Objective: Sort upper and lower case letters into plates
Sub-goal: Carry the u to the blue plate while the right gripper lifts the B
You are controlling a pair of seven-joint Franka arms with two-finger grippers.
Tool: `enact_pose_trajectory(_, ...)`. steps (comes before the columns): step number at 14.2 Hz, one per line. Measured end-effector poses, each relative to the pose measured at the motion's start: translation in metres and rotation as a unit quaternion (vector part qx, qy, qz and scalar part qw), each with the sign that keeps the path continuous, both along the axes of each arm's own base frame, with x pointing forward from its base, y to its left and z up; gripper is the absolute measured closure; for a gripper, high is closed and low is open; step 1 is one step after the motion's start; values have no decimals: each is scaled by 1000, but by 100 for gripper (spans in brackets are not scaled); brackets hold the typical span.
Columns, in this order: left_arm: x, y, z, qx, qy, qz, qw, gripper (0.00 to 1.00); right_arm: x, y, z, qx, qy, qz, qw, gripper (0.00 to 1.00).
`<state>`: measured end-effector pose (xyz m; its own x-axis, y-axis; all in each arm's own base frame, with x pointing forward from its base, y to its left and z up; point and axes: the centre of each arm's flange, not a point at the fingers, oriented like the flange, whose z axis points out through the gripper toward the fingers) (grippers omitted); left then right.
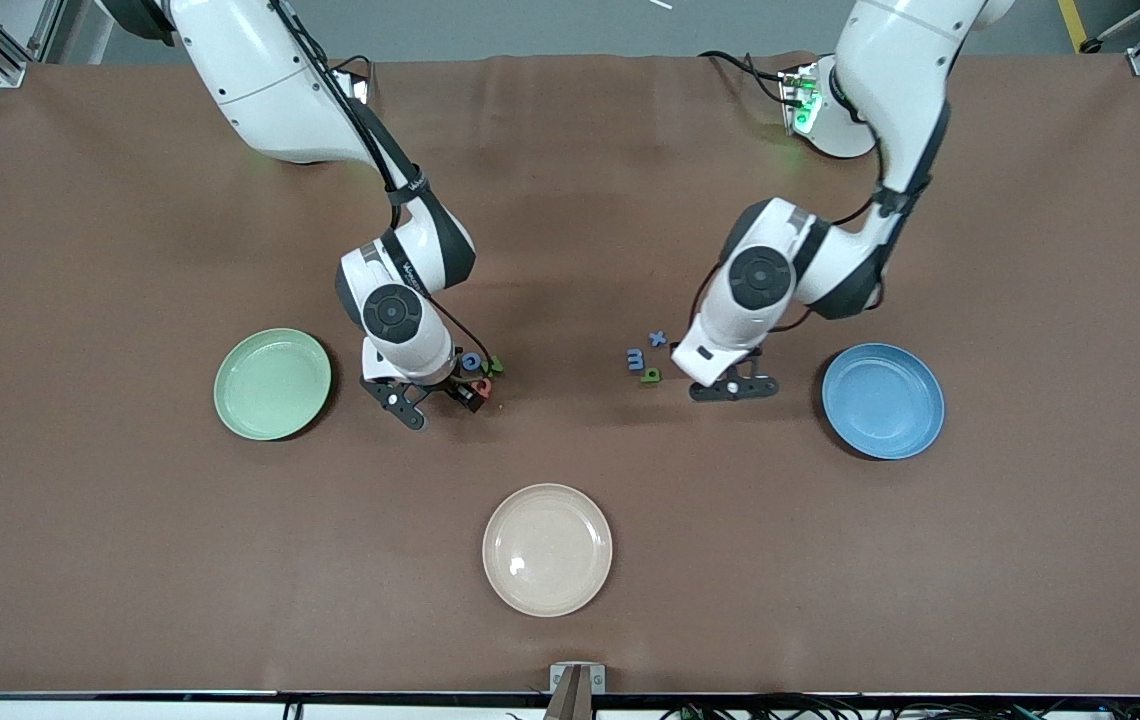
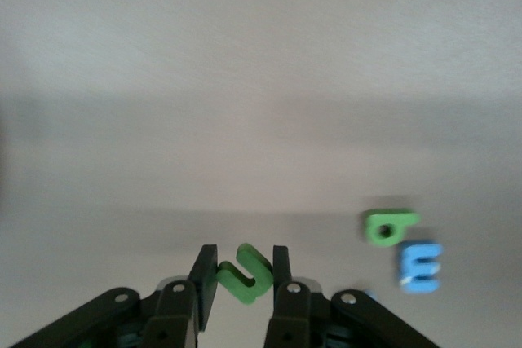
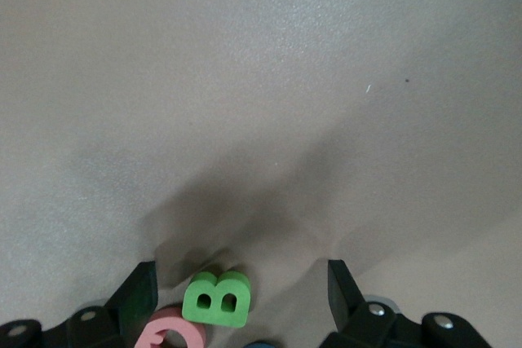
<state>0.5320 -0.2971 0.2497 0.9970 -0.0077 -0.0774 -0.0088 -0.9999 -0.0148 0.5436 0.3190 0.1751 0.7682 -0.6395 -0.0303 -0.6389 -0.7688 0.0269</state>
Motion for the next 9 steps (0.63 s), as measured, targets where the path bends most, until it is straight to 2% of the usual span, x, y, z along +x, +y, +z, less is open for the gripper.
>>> enact_pose_trajectory(3,19,58,27,4,21,-61,998,69,-6,6,-2,-1,1,-3,1000,10)
enact_pose_trajectory(5,24,87,37,25,33,-101,994,69,-9,11,-3,-1,1,-3,1000,11)
enact_pose_trajectory(6,26,100,40,43,36,-119,991,69,-10,11,-3,-1,0,-3,1000,17)
enact_pose_trajectory(7,26,111,39,60,38,-134,988,69,-10,12,-3,-1,-1,-3,1000,17)
enact_pose_trajectory(9,25,127,33,83,43,-154,984,69,-8,12,-1,2,-6,-4,1000,33)
